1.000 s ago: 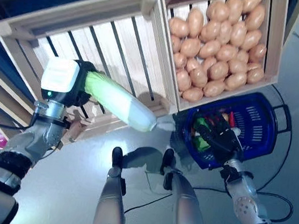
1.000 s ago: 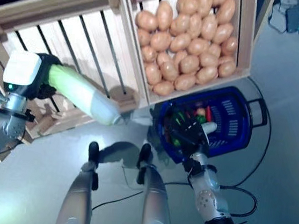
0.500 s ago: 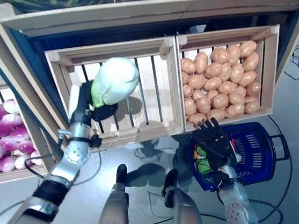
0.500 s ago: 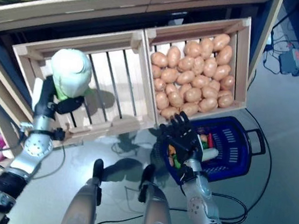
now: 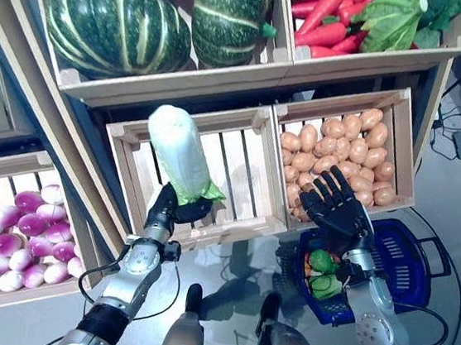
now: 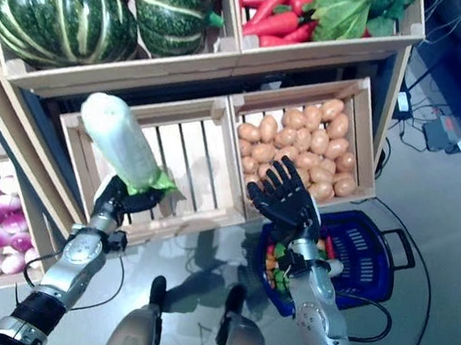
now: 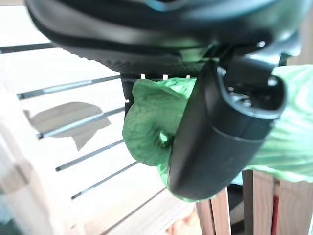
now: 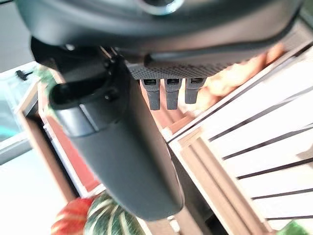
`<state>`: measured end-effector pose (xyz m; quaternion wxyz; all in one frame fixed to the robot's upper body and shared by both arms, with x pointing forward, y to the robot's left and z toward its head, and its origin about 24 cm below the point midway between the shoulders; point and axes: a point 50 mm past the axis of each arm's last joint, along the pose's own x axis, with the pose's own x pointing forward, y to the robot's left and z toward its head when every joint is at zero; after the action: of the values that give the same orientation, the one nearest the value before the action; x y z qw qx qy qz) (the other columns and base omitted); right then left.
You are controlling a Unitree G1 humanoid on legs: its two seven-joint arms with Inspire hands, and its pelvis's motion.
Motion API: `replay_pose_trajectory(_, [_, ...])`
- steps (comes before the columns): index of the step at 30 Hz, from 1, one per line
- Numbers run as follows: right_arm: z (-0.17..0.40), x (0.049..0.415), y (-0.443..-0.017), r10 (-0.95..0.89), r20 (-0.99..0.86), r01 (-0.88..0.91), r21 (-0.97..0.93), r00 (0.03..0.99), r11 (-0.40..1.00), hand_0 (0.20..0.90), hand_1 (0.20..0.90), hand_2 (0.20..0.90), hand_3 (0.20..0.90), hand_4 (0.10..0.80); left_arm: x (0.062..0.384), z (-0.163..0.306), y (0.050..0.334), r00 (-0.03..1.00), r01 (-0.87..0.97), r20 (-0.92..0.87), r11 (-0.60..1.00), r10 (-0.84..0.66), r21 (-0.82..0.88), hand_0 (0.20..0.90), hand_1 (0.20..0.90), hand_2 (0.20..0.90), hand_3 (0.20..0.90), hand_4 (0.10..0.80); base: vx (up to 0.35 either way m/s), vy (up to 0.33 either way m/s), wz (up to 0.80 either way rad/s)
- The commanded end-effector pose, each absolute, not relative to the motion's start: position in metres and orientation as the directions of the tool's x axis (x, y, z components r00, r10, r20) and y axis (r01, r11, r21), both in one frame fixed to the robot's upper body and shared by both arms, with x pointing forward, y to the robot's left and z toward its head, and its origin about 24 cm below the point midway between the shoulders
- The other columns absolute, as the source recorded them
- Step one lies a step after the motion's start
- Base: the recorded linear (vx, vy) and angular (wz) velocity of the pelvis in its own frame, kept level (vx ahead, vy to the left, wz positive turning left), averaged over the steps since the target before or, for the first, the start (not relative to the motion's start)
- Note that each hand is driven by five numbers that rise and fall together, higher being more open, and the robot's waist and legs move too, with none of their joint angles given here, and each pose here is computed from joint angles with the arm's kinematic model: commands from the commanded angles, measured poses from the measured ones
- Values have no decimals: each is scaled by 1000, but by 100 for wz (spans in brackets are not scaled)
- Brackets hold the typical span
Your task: Put vegetables into the basket
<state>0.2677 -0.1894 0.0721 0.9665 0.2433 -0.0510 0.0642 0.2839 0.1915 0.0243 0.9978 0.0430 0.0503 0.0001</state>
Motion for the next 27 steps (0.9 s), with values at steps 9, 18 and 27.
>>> replay_pose_trajectory(9, [139,273,-156,300,401,-434,303,866,848,900,900,900,900,800,293,26,175,980,184,-127,935,-152,303,300,300,300,300,400,-4,-7,0])
replay_pose_trajectory(18, [136,273,-148,371,339,-478,323,864,817,900,900,900,900,800,288,19,172,949,310,-202,832,-242,460,300,300,300,300,400,0,0,0])
replay_pose_trajectory(27, [122,270,-133,500,231,-550,323,835,770,900,900,900,900,800,285,21,164,913,408,-236,702,-334,584,300,300,300,300,400,0,0,0])
